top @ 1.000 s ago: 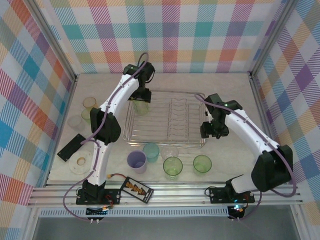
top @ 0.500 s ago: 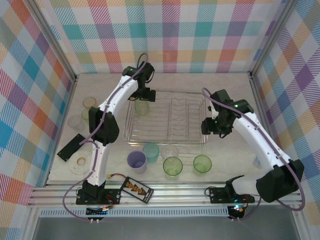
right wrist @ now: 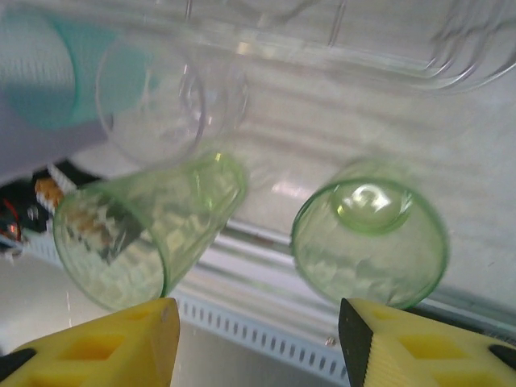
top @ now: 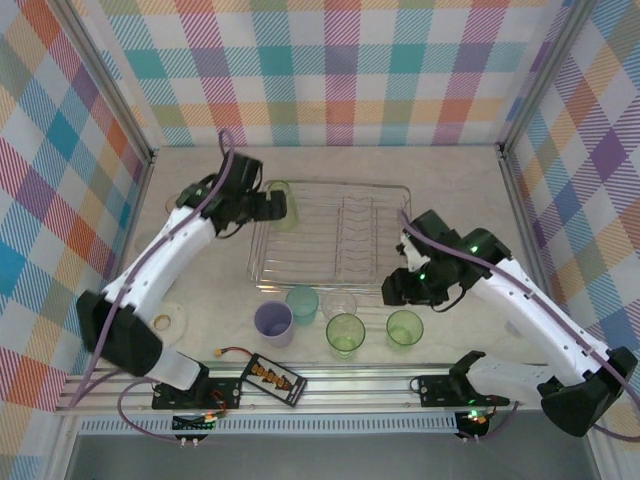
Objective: Load the cups into the dish rack
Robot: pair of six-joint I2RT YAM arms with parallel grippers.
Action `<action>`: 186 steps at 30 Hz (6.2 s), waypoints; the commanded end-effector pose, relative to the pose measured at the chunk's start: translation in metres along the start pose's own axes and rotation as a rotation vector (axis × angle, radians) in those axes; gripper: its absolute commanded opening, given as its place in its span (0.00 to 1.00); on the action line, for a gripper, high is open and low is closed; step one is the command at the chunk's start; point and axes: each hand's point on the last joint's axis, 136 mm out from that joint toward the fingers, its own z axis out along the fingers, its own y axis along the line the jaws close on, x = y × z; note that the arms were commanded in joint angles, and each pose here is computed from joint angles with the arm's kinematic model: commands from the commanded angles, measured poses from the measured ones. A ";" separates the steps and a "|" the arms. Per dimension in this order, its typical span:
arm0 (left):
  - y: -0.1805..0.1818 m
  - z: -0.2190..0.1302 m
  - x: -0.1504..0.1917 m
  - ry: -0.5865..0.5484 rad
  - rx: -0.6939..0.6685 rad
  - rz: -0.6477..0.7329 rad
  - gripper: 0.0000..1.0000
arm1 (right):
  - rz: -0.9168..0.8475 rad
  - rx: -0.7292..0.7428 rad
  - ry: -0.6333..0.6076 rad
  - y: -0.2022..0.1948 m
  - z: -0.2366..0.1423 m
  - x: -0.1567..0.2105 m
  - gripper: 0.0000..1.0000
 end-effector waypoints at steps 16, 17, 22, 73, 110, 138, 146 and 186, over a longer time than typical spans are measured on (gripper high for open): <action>0.008 -0.014 0.032 -0.116 0.116 -0.162 1.00 | -0.150 0.198 0.212 0.049 0.074 0.023 0.49; 0.010 -0.013 0.033 -0.110 0.103 -0.166 1.00 | -0.152 0.203 0.213 0.050 0.076 0.022 0.47; 0.015 -0.009 0.038 -0.085 0.069 -0.165 1.00 | -0.155 0.257 0.217 0.048 0.079 0.016 0.36; -0.120 -0.176 -0.013 -0.391 1.064 0.091 1.00 | -0.244 -0.946 -0.220 0.122 -0.147 -0.152 0.00; -0.159 -0.197 -0.023 -0.398 1.255 0.170 0.58 | -0.276 -1.093 -0.109 0.128 -0.128 -0.165 0.00; -0.159 -0.202 -0.003 -0.319 1.242 0.282 0.43 | -0.271 -1.045 -0.089 0.125 -0.117 -0.160 0.37; -0.140 -0.175 -0.008 -0.297 1.031 0.207 0.10 | -0.220 -0.814 -0.139 0.101 -0.093 -0.163 0.72; -0.014 0.045 0.041 0.347 -0.142 0.179 0.00 | 0.131 -0.052 -0.336 -0.066 -0.050 -0.142 0.77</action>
